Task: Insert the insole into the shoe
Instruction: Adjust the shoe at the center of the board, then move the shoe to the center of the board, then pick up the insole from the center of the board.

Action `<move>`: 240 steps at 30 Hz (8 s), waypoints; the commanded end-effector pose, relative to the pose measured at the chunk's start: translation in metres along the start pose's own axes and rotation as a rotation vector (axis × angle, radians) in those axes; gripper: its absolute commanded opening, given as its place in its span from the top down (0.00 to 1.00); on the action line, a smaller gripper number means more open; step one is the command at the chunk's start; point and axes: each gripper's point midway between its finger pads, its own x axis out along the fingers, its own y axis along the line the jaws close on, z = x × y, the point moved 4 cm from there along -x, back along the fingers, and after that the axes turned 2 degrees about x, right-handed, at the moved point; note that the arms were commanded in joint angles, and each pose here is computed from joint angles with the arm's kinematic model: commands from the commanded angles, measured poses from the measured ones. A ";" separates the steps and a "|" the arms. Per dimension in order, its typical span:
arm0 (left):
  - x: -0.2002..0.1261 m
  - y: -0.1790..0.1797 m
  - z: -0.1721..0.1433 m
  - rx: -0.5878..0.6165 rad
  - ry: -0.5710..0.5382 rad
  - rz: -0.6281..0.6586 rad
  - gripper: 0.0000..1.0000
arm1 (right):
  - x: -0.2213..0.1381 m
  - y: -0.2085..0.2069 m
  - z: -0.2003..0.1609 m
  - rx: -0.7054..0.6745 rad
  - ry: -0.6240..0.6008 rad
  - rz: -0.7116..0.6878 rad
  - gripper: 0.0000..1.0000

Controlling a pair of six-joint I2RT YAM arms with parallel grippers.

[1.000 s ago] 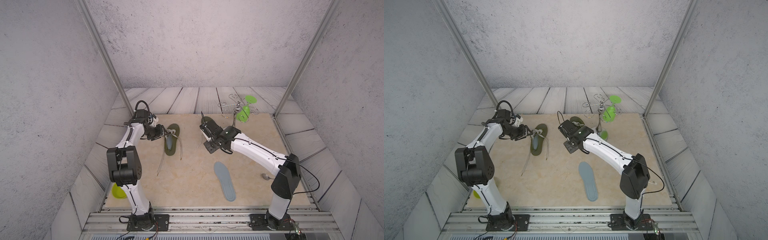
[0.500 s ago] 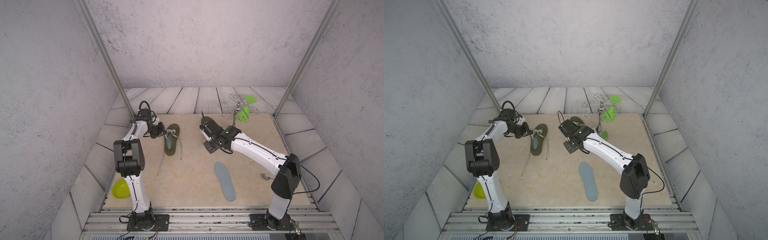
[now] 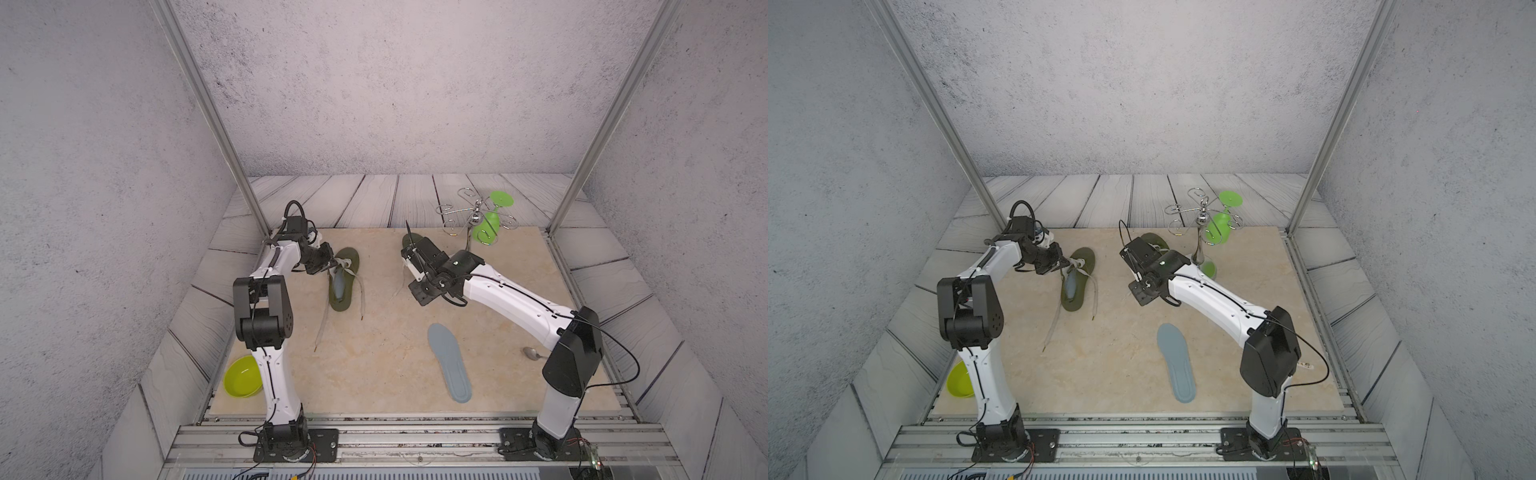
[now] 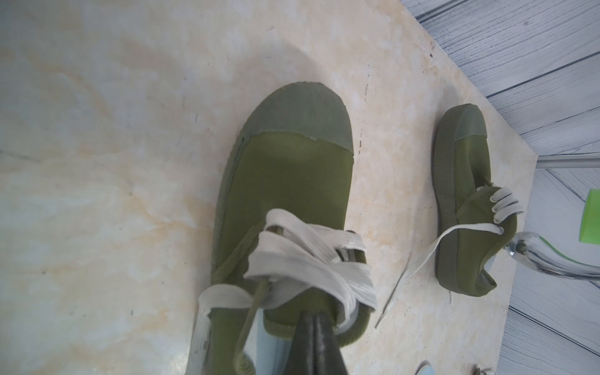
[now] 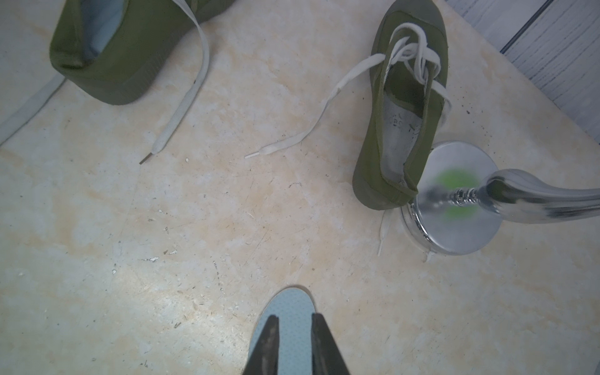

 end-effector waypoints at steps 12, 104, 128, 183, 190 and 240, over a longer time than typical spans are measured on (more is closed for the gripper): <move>0.018 -0.016 -0.007 0.033 0.054 0.017 1.00 | 0.000 -0.002 -0.003 0.001 0.010 0.021 0.79; -0.116 -0.074 -0.045 0.160 -0.251 0.061 0.04 | 0.088 -0.047 0.028 -0.092 0.168 -0.173 0.67; -0.096 -0.053 -0.086 0.087 -0.185 0.028 0.04 | 0.185 -0.065 0.051 -0.096 0.184 -0.148 0.60; -0.126 -0.072 -0.172 0.164 -0.231 -0.129 0.08 | 0.067 0.067 0.009 -0.181 0.061 0.212 0.91; -0.120 -0.066 -0.190 0.124 -0.182 -0.057 0.23 | 0.024 0.053 0.012 -0.032 -0.034 0.185 0.63; -0.052 -0.106 -0.287 0.092 -0.005 -0.185 0.29 | 0.041 -0.009 -0.227 0.461 0.220 0.108 0.52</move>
